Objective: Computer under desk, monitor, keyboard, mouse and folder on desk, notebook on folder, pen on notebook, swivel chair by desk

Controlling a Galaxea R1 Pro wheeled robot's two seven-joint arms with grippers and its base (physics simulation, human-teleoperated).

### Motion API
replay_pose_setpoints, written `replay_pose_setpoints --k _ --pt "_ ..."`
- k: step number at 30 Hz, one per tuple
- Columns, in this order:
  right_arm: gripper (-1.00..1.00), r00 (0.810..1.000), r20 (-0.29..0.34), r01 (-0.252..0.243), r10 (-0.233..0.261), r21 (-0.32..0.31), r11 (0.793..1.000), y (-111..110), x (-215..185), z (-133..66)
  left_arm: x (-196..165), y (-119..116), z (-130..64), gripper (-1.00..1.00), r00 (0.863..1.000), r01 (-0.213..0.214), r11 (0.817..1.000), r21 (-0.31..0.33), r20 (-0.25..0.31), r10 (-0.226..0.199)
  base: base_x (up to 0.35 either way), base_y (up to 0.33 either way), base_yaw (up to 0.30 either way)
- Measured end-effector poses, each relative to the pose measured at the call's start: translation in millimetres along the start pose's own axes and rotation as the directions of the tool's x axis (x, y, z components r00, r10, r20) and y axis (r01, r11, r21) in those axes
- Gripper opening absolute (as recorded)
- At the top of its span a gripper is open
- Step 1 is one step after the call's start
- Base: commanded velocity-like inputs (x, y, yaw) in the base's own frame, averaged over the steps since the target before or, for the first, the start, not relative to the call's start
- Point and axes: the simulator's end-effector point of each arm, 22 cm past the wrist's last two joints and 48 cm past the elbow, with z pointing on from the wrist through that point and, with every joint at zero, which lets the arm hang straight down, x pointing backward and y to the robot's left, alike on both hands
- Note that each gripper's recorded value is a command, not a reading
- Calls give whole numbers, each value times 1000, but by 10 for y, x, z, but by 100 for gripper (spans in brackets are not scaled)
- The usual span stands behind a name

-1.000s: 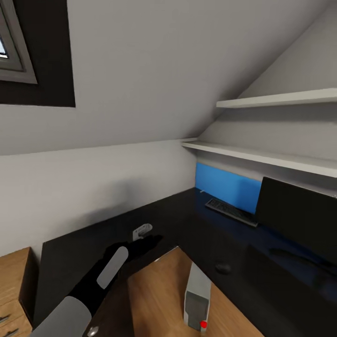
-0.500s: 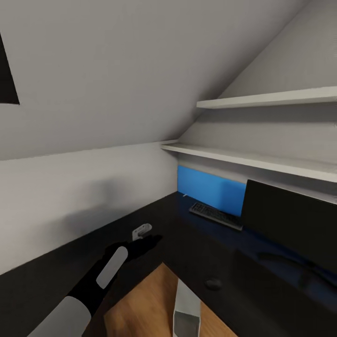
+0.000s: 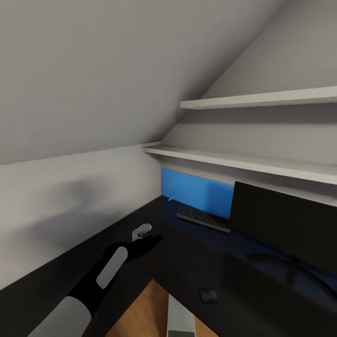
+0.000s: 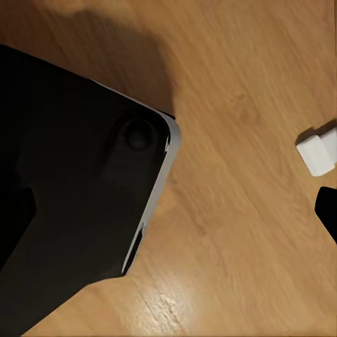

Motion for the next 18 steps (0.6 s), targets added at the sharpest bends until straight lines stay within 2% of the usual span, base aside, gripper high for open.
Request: replay_pose_setpoints --k 11,18 --pt "100 1000 4 1 -1 2 1000 -7 -14 5 -28 35 -19 100 1000 6 1000 -8 5 -6 18 6 -292" --pt "100 1000 7 1 -1 3 1000 -10 -21 6 -38 23 -32 100 1000 7 1000 -6 9 -7 255 0 -292"
